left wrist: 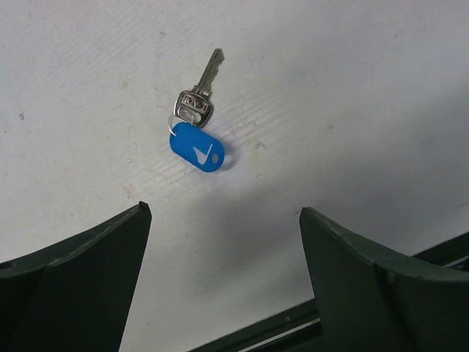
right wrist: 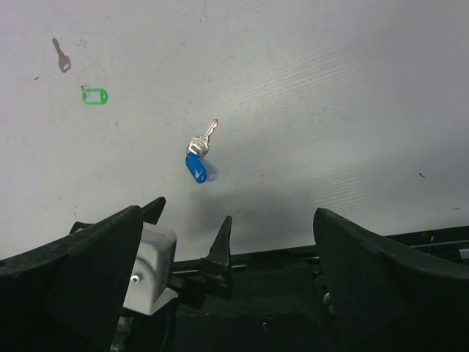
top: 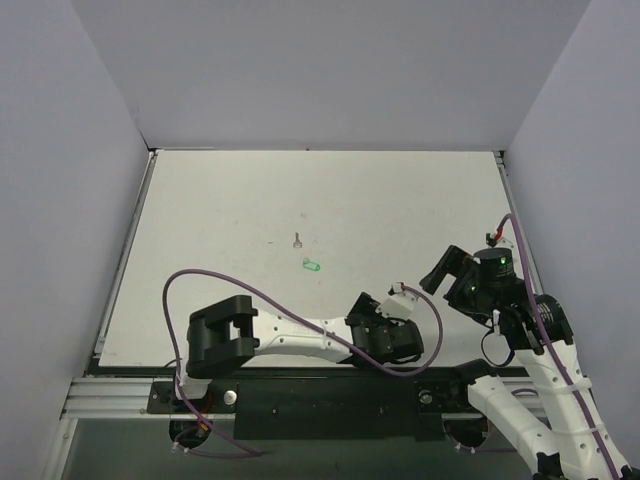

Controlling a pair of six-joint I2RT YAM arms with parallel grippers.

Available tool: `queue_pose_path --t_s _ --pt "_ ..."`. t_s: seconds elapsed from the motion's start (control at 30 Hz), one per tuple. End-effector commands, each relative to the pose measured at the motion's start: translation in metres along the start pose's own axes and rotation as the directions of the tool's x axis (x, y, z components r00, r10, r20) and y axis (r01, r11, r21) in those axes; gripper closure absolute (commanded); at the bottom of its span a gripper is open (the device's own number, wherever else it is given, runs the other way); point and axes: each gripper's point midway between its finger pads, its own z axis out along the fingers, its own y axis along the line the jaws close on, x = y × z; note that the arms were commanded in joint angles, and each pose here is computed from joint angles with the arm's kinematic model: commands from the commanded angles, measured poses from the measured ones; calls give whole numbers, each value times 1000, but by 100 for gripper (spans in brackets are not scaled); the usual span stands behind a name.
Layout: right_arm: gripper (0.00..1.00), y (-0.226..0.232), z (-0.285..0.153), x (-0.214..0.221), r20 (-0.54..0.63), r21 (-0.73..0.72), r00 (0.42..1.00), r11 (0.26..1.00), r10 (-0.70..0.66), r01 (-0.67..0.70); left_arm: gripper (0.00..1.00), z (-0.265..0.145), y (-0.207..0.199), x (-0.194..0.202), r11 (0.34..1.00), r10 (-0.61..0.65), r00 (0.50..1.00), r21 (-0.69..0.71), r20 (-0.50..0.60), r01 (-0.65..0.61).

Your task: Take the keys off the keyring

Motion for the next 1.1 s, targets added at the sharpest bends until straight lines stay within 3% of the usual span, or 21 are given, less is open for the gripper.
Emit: queue_pose_path --t_s 0.0,0.23,0.43,0.67,0.83,1.07 --pt "4 -4 -8 0 4 17 1000 1000 -13 13 8 8 -6 -15 997 61 998 -38 23 -60" --pt "4 -3 -10 1 -11 13 1000 1000 -28 28 19 28 6 -10 997 49 999 -65 -8 -49" --pt "4 0 -9 -1 -26 14 999 999 -42 43 34 45 12 -3 995 77 997 -64 -31 -78" --pt "4 4 -8 -2 -42 12 998 999 -48 48 38 54 5 5 995 91 995 -37 -51 -93" --pt "5 4 -4 0 -49 9 998 999 -40 40 50 60 8 10 995 88 994 -40 -68 -91" --pt "5 4 -5 3 -55 0 998 999 -37 37 53 66 10 10 995 86 994 -53 -70 -90"
